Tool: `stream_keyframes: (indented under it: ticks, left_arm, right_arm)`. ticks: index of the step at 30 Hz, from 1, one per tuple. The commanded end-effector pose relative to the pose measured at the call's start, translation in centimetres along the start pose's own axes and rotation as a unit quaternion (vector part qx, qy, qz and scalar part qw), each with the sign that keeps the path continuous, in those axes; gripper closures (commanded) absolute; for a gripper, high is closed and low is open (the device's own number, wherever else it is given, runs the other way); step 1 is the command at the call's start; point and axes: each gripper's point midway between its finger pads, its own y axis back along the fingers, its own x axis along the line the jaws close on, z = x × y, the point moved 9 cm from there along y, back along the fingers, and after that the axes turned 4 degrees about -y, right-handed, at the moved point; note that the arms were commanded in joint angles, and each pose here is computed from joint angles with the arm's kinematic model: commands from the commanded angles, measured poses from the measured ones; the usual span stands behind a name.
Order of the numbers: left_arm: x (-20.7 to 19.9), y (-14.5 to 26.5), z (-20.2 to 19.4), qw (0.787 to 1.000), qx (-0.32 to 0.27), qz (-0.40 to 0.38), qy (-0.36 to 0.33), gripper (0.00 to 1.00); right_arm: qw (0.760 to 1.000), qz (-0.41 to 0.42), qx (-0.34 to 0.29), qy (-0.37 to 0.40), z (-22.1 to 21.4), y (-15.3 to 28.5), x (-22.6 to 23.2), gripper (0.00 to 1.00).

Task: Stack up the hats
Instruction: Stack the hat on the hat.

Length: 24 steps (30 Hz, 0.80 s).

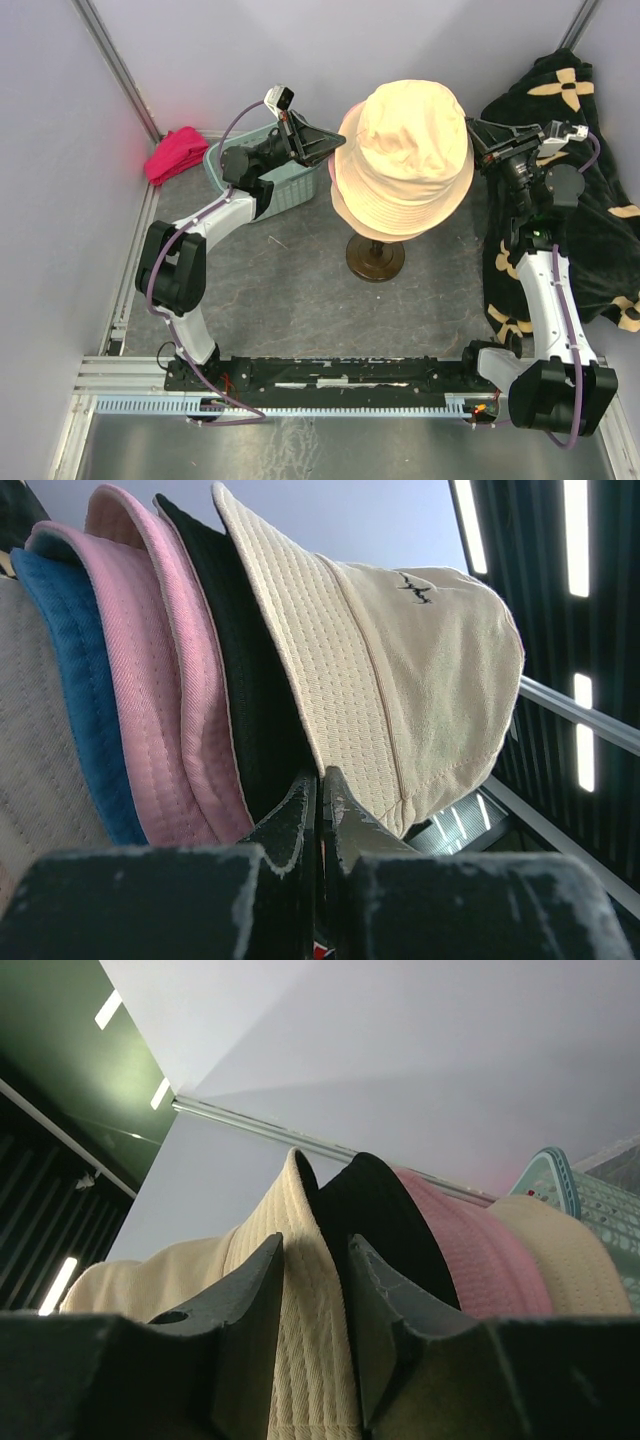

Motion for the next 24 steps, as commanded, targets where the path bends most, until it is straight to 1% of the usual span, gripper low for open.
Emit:
stream_keyframes:
  ticks: [1,5,8,10,12,15,20,21,24]
  left_arm:
    - [-0.2,-0.5,-0.4,1.0,0.014,-0.005,-0.002,0.97]
    - [-0.3,-0.5,-0.4,1.0,0.016,-0.007,-0.003,0.97]
    - [-0.1,-0.5,-0.3,1.0,0.015,-0.005,-0.002,0.97]
    - [-0.1,-0.5,-0.3,1.0,0.015,-0.005,-0.002,0.97]
    - [0.1,-0.5,-0.3,1.0,0.014,-0.004,0.0,0.97]
    - [0.2,-0.6,-0.3,1.0,0.013,-0.004,0.001,0.97]
    - [0.5,-0.6,-0.4,1.0,0.012,-0.004,0.003,0.97]
    - [0.5,-0.6,-0.4,1.0,0.011,-0.003,0.005,0.97]
    - [0.8,-0.3,-0.7,1.0,0.008,0.001,0.007,0.97]
  right_arm:
    - [0.998,0.049,0.024,0.011,-0.2,-0.1,2.1,0.59]
    - [0.998,0.046,0.03,0.003,-0.2,-0.2,1.5,0.51]
    - [0.998,0.058,0.035,-0.011,-0.1,-0.4,1.3,0.5]
    - [0.997,0.065,0.039,-0.016,-0.1,-0.5,1.4,0.52]
    - [0.997,0.068,0.042,-0.02,-0.1,-0.5,1.3,0.57]
    - [0.996,0.071,0.045,-0.028,-0.1,-0.6,1.2,0.66]
    - [0.996,0.07,0.046,-0.037,-0.1,-0.5,0.9,0.96]
    - [0.996,0.069,0.045,-0.038,-0.1,-0.5,0.8,0.98]
    - [0.996,0.061,0.044,-0.04,-0.1,-0.4,0.3,0.98]
